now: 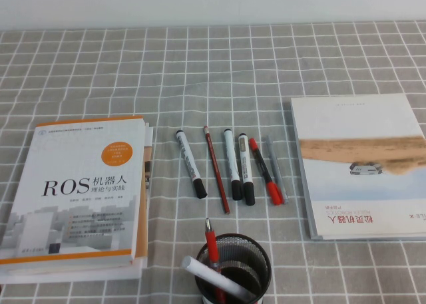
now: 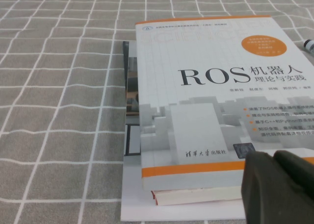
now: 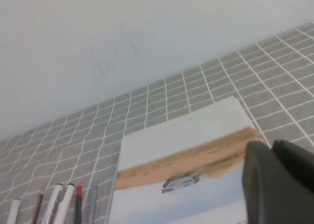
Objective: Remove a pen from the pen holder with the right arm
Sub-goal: 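Take a marker out of the pen holder and lay it on the table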
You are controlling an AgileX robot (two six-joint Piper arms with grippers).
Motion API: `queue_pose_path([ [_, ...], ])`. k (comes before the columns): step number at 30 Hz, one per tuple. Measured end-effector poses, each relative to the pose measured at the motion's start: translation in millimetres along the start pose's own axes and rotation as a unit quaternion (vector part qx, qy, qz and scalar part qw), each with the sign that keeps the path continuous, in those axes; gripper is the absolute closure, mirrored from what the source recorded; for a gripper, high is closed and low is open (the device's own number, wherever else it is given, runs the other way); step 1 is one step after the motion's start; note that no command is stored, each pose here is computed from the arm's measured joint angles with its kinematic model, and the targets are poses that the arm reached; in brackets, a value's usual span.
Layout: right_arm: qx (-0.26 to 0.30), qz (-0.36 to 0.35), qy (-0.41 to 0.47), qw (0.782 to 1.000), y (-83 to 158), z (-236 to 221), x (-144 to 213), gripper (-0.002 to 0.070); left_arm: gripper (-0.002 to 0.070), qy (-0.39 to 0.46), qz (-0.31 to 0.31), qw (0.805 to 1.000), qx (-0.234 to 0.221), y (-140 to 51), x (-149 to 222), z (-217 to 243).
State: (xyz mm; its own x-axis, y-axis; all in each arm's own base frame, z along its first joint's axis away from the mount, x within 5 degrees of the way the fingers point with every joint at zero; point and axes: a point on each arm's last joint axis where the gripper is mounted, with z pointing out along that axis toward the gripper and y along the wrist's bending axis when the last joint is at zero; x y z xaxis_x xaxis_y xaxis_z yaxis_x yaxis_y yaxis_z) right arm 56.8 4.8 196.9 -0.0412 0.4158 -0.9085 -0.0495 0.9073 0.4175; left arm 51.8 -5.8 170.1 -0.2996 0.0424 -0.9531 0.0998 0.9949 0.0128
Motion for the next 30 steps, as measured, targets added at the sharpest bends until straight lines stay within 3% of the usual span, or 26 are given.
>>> queue_pose_path([
  [8,-0.003,0.035,0.008,0.999,1,0,1,0.0689,0.0678,0.0,0.0,1.0,0.0,0.0,0,0],
  [15,-0.014,0.055,0.105,0.993,20,2,-17,0.0689,0.0678,0.0,0.0,1.0,0.0,0.0,0,0],
  [22,-0.018,-0.019,0.255,0.967,43,27,-47,0.0689,0.0678,0.0,0.0,1.0,0.0,0.0,0,0],
  [30,-0.038,-0.08,0.338,0.937,54,75,-64,0.0689,0.0678,0.0,0.0,1.0,0.0,0.0,0,0],
])
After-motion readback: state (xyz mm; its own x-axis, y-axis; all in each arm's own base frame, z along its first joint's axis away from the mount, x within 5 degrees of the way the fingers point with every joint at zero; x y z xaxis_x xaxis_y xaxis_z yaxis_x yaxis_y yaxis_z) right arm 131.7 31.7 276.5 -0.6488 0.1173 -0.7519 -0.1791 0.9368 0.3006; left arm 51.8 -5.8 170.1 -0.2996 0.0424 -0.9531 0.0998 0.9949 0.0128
